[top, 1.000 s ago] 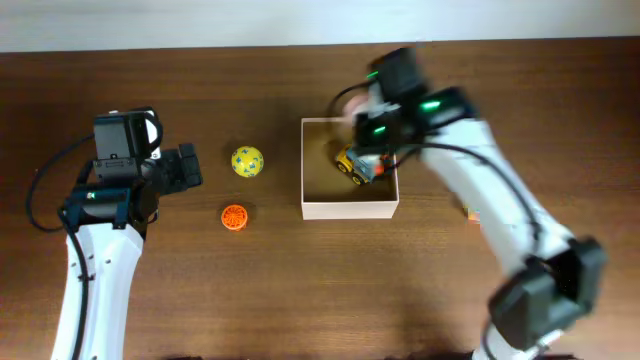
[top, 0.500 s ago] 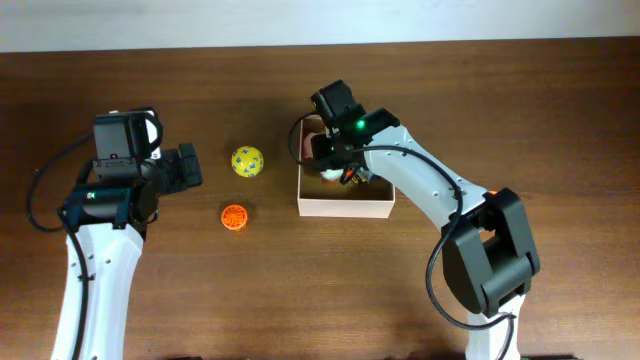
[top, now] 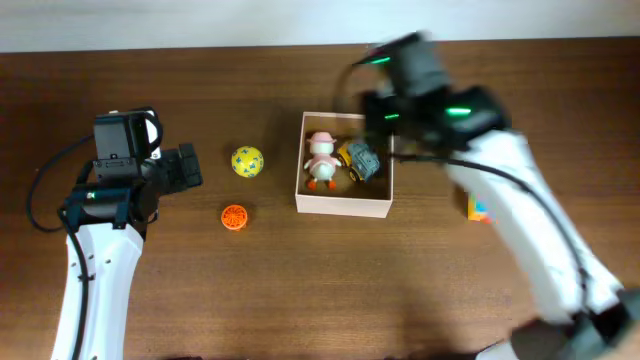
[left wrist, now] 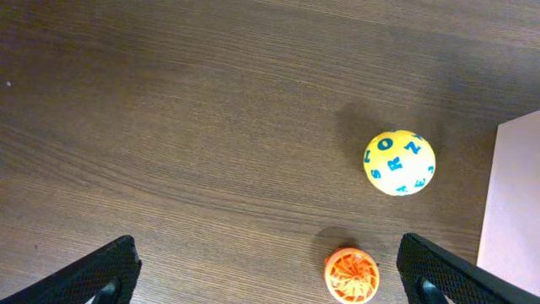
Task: Pack container
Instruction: 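Carry the duck into the box and release it, then move the right gripper to the colour cube and grasp it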
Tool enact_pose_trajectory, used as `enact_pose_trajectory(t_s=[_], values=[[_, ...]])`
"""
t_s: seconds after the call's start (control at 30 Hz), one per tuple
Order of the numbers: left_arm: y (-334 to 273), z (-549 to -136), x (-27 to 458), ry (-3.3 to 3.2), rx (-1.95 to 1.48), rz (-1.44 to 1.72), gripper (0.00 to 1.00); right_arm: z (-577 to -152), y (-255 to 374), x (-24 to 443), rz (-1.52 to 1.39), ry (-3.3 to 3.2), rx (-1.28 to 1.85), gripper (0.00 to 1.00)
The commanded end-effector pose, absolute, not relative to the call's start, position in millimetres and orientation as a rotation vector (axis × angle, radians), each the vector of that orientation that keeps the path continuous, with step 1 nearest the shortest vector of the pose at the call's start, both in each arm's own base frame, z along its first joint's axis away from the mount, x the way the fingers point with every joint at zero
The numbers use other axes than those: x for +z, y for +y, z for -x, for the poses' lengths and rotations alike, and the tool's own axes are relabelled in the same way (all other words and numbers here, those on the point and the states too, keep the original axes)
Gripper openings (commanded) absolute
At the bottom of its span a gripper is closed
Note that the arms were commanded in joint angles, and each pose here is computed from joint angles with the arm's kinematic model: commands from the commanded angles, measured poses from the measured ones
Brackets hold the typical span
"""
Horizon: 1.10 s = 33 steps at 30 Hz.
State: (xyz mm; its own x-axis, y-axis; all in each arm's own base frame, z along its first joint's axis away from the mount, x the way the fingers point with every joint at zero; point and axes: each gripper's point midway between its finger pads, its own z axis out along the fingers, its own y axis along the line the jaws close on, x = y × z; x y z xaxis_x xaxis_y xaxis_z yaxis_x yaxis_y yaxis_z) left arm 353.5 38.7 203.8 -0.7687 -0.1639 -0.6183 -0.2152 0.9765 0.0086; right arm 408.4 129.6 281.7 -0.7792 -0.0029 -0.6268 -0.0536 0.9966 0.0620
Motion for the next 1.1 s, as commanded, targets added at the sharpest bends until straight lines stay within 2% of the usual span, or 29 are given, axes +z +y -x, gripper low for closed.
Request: enact_pose_trajectory(t_s=[0.0,0.13,0.23,0.33,0.4,0.53,0.73,0.97,1.07], values=[[38.8,-357.9,211.5,2.448,0.101,0.244,0.99,-401.6,47.3,283.2,-0.166,2.499,-0.075,0.8],[38.8,-357.9,211.5,2.448,0.101,0.244,0.99,-375.3,-9.0,243.9,-0.349,2.682,-0.112,0.85],[38.8,-357.9,211.5,2.448,0.101,0.244,0.99,-360.7,-36.1,196.8,-0.458,2.816,-0.121,0.87],[38.8,-357.9,211.6,2.448,0.101,0.244,0.99,-355.5,-50.7,156.5,-0.506,2.887,-0.135,0.87],[38.8,-357.9,211.5,2.448,0.101,0.244,0.99,-353.6,-55.7,131.7,-0.467,2.929,-0.133,0.92],[38.8,-357.9,211.5,2.448,0.101,0.244,0.99,-347.8,-62.6,84.9,-0.442,2.992,-0.145,0.92],[38.8,-357.9,211.5,2.448,0.101,0.244,0.99,-338.0,-68.0,40.4,-0.476,3.055,-0.151,0.91],[38.8,-357.9,211.5,2.448,0.101,0.244,0.99,-335.2,-66.9,13.8,-0.489,3.083,-0.14,0.69],[38.8,-357.9,211.6,2.448,0.101,0.244,0.99,-335.0,-66.6,10.6,-0.507,3.087,-0.139,0.54]])
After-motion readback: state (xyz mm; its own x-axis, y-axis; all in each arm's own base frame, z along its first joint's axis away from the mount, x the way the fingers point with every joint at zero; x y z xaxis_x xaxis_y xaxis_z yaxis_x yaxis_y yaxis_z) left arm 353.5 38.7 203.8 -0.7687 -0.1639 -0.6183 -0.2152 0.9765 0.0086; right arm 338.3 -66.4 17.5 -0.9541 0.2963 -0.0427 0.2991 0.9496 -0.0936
